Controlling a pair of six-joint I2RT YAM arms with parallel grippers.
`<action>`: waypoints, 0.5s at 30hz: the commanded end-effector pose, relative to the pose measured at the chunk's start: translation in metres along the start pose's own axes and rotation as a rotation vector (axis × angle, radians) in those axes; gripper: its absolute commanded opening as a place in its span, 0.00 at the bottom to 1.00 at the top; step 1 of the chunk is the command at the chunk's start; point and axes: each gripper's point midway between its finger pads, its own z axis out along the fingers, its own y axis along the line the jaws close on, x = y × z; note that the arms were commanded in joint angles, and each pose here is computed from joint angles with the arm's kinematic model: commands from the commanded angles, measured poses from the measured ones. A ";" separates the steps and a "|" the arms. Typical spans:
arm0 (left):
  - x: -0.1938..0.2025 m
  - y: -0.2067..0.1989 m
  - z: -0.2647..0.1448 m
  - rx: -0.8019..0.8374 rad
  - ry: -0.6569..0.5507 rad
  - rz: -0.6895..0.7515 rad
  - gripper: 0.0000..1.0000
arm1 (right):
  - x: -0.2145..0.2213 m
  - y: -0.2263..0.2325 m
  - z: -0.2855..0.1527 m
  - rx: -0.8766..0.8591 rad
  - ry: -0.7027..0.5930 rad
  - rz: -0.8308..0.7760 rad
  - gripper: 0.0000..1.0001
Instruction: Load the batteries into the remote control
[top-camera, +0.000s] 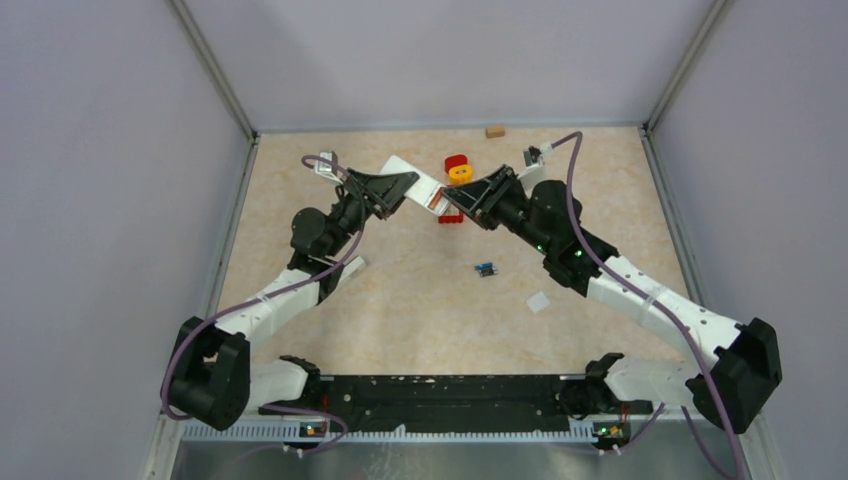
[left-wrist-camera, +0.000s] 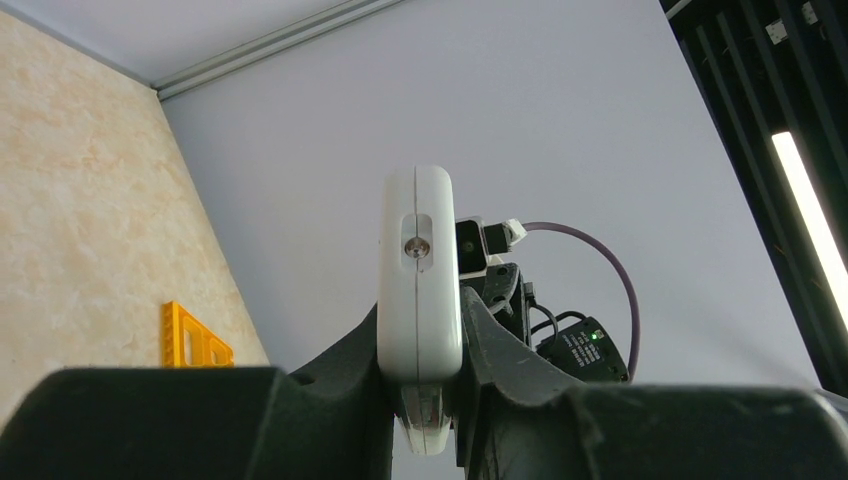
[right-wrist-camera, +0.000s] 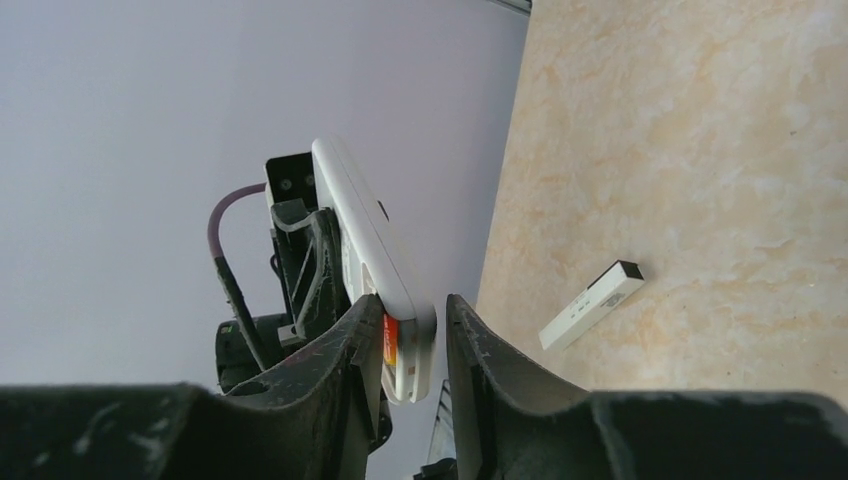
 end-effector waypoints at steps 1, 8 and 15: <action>-0.003 -0.030 -0.002 0.104 -0.003 0.047 0.00 | -0.006 0.003 0.001 -0.025 -0.014 -0.030 0.27; -0.002 -0.035 -0.001 0.122 0.007 0.063 0.00 | 0.004 -0.017 0.007 0.042 0.030 -0.083 0.20; -0.001 -0.031 -0.001 0.111 0.010 0.070 0.00 | 0.009 -0.015 0.007 -0.005 0.039 -0.071 0.39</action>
